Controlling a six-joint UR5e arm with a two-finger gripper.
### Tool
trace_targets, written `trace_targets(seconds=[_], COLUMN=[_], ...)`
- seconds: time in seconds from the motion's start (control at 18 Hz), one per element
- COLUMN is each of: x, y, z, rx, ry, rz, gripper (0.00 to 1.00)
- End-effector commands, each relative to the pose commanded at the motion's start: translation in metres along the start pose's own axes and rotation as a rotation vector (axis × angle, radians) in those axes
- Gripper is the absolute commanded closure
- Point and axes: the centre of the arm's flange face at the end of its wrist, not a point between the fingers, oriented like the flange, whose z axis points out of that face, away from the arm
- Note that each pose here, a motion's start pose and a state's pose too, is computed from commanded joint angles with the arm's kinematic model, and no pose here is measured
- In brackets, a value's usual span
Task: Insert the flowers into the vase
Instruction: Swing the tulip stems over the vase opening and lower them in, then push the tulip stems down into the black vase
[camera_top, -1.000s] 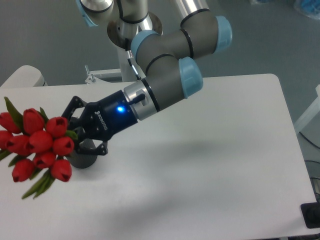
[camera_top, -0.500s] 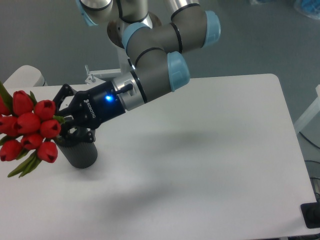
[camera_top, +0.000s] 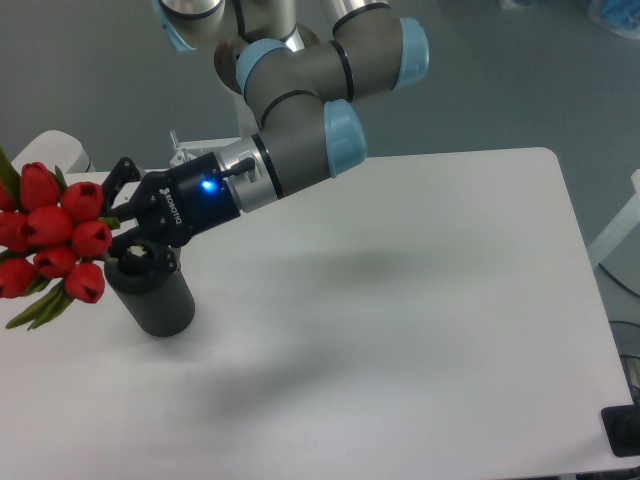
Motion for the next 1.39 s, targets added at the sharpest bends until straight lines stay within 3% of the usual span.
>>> trace_targets(seconds=[1.39], x=[-0.001], y=[0.045], z=[0.002], rx=[-0.003], ry=[0.004], rz=[0.081], gripper=[0.80])
